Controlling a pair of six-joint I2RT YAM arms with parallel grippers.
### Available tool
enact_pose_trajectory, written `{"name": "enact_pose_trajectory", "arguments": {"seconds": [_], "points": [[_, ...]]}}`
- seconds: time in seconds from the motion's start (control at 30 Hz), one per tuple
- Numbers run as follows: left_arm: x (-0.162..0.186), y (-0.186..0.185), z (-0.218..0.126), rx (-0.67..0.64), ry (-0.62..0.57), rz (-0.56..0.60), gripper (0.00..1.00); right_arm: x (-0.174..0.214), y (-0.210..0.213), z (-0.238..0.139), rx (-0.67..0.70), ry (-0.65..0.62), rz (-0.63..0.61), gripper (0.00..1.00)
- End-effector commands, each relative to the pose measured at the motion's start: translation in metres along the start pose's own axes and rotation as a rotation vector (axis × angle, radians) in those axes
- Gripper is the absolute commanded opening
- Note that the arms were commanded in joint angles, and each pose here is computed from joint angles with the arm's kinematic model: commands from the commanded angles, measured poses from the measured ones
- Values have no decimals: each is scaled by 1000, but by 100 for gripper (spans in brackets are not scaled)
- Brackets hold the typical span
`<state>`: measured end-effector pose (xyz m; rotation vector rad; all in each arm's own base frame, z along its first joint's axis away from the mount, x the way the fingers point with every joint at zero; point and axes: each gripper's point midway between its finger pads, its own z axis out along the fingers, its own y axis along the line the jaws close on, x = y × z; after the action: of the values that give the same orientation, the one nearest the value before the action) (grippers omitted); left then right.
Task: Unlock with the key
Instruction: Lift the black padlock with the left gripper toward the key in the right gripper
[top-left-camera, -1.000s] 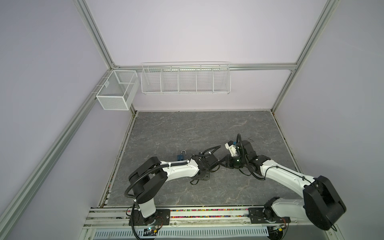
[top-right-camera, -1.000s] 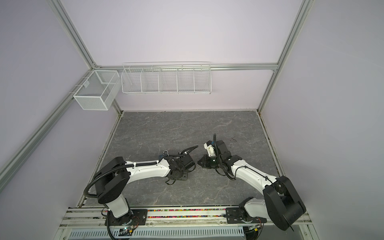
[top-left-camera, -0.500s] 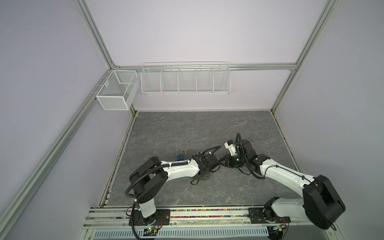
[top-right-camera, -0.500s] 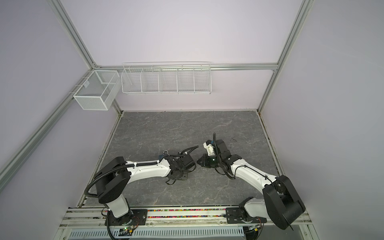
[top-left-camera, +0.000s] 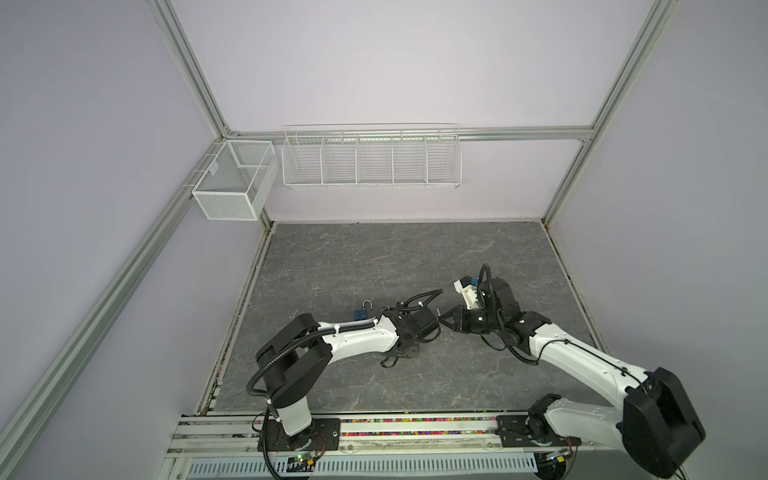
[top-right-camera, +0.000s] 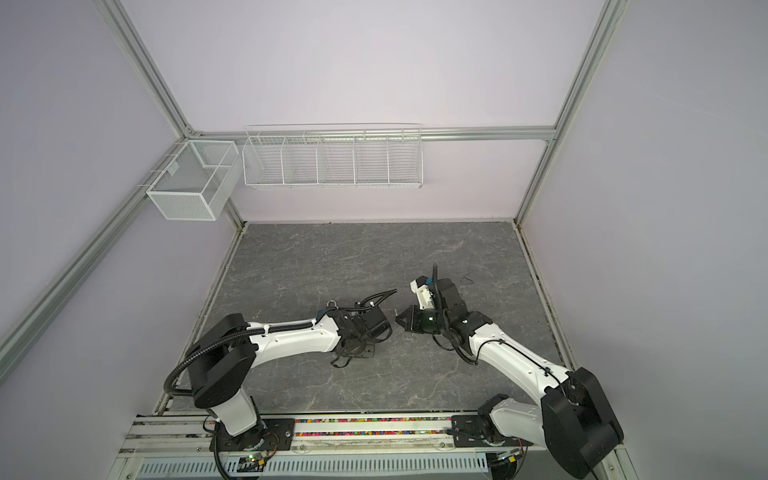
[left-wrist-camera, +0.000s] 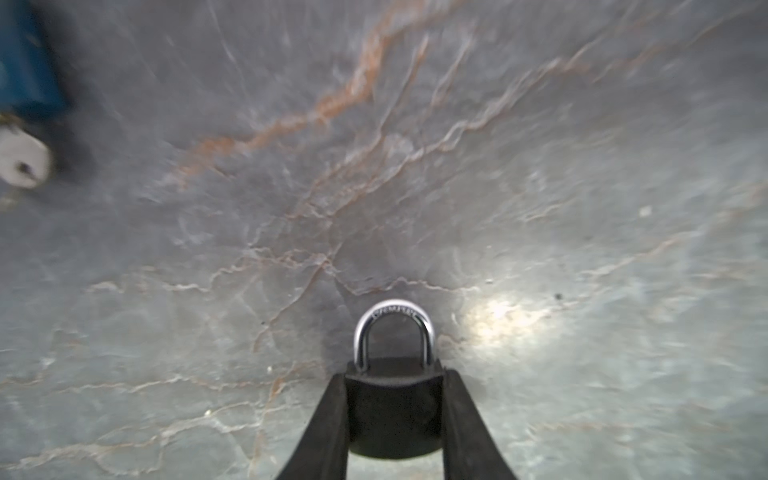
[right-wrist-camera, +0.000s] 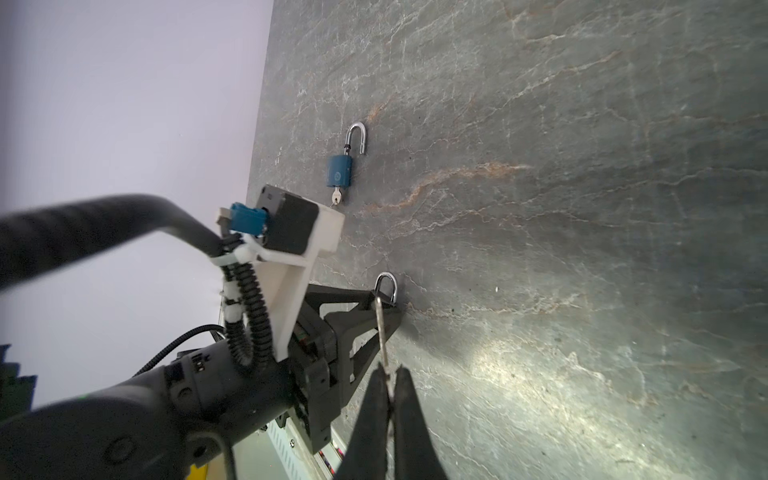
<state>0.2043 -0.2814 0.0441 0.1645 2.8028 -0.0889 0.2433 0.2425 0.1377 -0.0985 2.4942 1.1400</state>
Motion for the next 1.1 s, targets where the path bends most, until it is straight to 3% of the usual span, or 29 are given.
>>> {"name": "enact_pose_trajectory", "arguments": {"seconds": [0.0,0.17,0.33,0.6,1.07], "points": [[-43,-13,-43,99,-134,-96,0,11,-7,-1,42,-14,46,6],[-74,-23,-75,198,-218,-160,0,21,3,2,61,-55,51,6],[-95,-30,-96,241,-271,-206,0,28,23,13,-9,-92,92,7],[-108,-36,-111,277,-314,-238,0,22,50,19,-69,-209,116,6],[-114,-34,-121,318,-371,-253,0,10,78,31,-176,-232,99,6]]}}
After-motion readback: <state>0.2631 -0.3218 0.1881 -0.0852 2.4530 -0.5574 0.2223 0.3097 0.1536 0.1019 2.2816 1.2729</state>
